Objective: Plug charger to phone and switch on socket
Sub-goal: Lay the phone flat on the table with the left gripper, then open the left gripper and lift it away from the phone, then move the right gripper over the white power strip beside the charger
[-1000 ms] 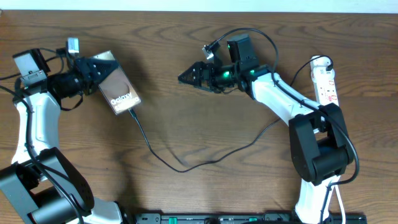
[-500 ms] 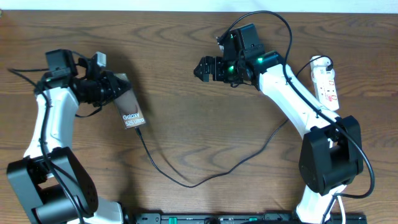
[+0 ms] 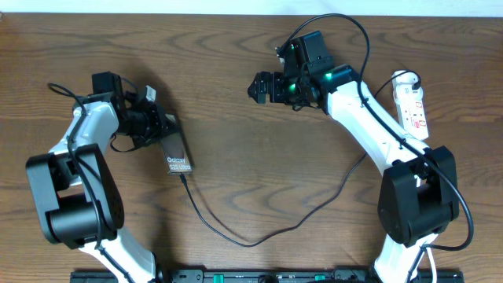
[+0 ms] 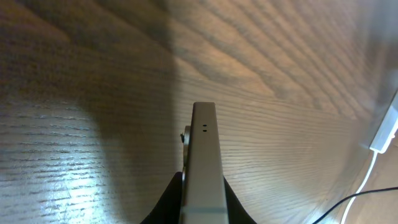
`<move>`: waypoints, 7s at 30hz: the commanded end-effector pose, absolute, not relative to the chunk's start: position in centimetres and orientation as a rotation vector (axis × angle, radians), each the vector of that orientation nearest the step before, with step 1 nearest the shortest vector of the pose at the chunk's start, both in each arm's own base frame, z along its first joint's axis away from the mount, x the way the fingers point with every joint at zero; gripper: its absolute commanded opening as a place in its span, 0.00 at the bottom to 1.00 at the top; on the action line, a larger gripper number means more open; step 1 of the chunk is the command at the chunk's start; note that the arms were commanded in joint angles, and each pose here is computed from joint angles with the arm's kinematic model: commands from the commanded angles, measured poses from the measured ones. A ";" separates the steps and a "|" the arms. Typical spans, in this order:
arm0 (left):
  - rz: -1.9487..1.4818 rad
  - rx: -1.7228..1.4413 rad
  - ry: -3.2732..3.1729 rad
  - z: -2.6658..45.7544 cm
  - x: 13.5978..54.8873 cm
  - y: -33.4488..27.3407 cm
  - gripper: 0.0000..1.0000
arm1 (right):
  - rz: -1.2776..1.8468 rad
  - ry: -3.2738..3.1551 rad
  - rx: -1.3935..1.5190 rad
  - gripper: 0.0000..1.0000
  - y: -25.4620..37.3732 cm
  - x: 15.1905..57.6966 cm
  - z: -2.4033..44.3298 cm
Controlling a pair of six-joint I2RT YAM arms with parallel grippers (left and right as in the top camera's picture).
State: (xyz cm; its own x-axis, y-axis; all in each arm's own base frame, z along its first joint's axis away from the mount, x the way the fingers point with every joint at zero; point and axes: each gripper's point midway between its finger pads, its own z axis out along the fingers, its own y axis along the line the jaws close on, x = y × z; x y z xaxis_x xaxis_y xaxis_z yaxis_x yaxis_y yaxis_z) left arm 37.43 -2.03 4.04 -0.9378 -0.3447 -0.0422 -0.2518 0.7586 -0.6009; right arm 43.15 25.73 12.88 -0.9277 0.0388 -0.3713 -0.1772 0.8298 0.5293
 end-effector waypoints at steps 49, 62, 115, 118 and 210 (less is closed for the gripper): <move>-0.733 -0.586 3.020 -1.6 34.5 -0.2 0.31 | 0.812 2.616 -0.139 0.99 26.0 43.1 14.1; -0.635 -0.604 3.068 -2.1 33.7 0.7 0.37 | 0.811 2.620 -0.139 0.99 26.0 43.1 14.0; -0.404 -0.654 3.222 -2.6 30.4 2.7 0.49 | 0.810 2.624 -0.138 0.99 26.0 43.0 14.0; -0.404 -0.652 3.221 -2.6 30.4 2.7 0.78 | 0.810 2.624 -0.138 0.99 26.0 43.0 14.0; -0.127 -0.023 2.174 30.2 32.2 2.7 0.95 | 0.252 2.712 0.655 0.99 -19.7 37.9 17.4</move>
